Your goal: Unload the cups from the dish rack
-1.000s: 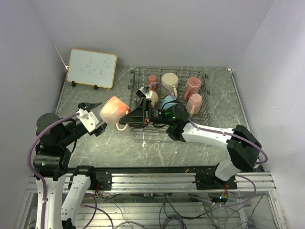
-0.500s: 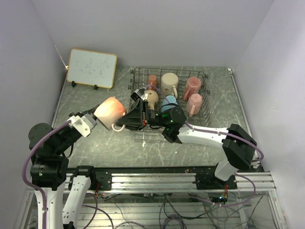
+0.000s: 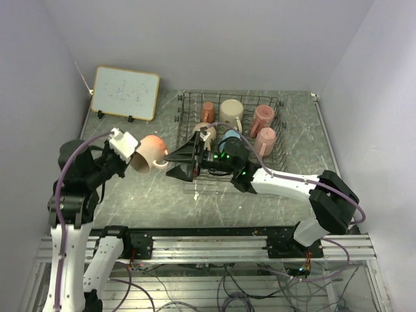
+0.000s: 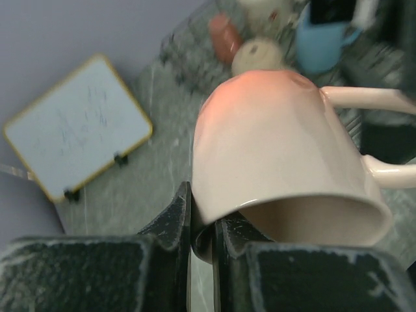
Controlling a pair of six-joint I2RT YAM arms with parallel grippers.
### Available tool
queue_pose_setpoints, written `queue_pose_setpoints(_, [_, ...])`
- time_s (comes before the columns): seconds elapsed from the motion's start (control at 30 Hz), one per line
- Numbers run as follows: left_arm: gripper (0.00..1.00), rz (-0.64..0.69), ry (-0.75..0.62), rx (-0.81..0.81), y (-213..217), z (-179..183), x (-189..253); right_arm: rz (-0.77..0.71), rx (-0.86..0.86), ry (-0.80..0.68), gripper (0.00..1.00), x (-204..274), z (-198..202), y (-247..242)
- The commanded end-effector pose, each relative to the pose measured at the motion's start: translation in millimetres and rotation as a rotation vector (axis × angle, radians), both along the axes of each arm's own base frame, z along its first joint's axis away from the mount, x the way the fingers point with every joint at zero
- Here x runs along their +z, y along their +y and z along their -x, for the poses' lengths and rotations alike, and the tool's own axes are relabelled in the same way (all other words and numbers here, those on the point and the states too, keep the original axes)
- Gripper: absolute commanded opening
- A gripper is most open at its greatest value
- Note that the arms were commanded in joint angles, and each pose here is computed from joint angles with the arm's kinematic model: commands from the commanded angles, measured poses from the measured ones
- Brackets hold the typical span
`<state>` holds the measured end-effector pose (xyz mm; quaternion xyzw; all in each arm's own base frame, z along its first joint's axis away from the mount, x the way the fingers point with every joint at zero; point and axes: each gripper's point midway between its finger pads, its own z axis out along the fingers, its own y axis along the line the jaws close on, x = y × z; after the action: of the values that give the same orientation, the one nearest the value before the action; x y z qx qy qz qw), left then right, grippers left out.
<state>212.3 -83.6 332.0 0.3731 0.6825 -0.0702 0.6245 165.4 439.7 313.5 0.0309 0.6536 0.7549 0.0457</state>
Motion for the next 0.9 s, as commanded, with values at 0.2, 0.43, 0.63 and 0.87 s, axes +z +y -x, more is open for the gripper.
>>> queue_pose_setpoints(0.2, [0.07,-0.236,0.376,0.443,82,-71,-74,0.6,-0.358,-0.184,1.0,-79,-79,-82])
queue_pose_setpoints(0.43, [0.07,-0.393,0.684,0.525,104,-119,-145,0.942,-0.517,-0.42,1.0,-66,-128,-141])
queue_pose_setpoints(0.63, [0.07,-0.474,0.88,0.55,128,-159,-191,1.143,-0.556,-0.522,1.0,-61,-146,-178])
queue_pose_setpoints(0.87, [0.07,-0.467,0.946,0.661,171,-202,-220,1.201,-0.54,-0.556,1.0,-71,-147,-190])
